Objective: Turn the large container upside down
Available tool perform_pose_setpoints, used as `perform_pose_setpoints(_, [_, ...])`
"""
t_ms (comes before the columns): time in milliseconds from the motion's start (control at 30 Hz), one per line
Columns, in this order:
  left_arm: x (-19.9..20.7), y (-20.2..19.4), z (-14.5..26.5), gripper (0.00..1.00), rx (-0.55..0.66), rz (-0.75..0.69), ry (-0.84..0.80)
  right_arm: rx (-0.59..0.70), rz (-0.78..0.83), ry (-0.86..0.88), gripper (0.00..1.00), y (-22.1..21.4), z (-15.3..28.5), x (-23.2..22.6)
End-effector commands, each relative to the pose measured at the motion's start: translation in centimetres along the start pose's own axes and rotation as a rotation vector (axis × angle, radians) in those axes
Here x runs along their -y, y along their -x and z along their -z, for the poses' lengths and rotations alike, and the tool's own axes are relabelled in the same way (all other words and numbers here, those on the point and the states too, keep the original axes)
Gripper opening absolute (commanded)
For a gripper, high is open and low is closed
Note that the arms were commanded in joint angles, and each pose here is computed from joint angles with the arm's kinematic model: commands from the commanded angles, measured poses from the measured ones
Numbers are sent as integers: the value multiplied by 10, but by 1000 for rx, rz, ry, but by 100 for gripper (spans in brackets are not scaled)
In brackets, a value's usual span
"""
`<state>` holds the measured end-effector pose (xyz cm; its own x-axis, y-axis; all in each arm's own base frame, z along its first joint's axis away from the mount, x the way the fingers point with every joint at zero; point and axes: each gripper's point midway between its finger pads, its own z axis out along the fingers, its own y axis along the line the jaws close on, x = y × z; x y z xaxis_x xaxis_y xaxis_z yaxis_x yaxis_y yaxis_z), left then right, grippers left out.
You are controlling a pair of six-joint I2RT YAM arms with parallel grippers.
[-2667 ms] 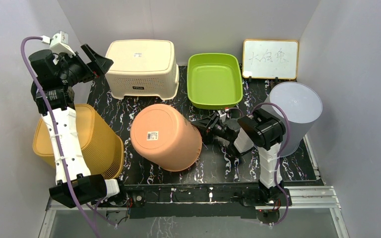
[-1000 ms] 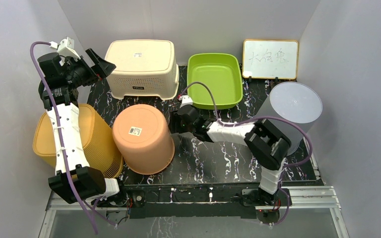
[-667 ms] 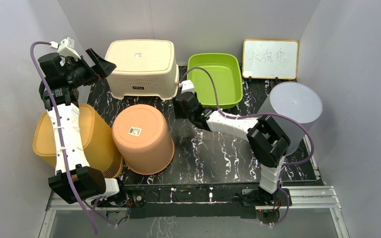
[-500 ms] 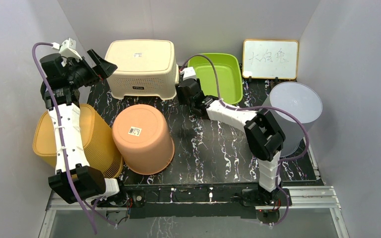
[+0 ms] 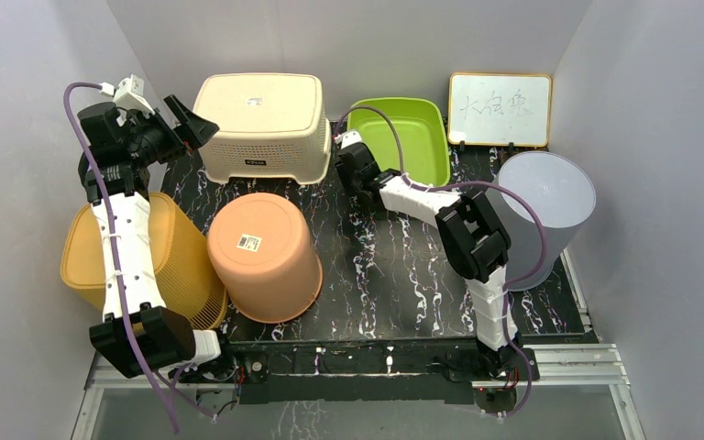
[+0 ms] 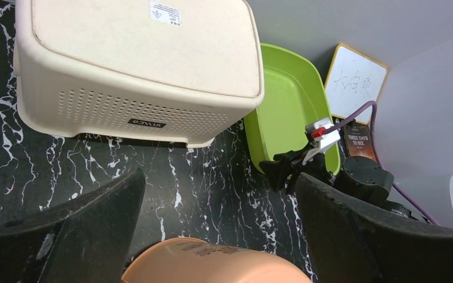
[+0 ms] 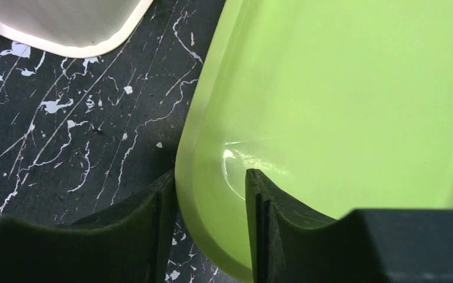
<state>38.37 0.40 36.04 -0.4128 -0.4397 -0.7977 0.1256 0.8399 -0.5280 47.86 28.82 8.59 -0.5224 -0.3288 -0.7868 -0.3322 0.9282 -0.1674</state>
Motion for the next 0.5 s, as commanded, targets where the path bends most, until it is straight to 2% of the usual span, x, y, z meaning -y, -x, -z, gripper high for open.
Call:
perform_pose_setpoints(0, [14,4,11,98,31,-34,-33,48,-22,26,34,11,3,5])
perform_pose_setpoints(33, [15,4,11,98,30,-34,-35,49,-29,27,28,10,3,6])
perform_pose_setpoints(167, [18,6,13,98,35,-39,-43,39,-42,28,22,4,-1,7])
perform_pose_setpoints(267, [18,5,14,98,32,-39,-39,31,-55,38,0,0,-5,7])
perform_pose_setpoints(367, [19,6,16,98,36,-43,-37,55,-86,60,0,12,2,7])
perform_pose_setpoints(467, [19,7,17,98,38,-46,-34,155,-150,132,0,50,25,6])
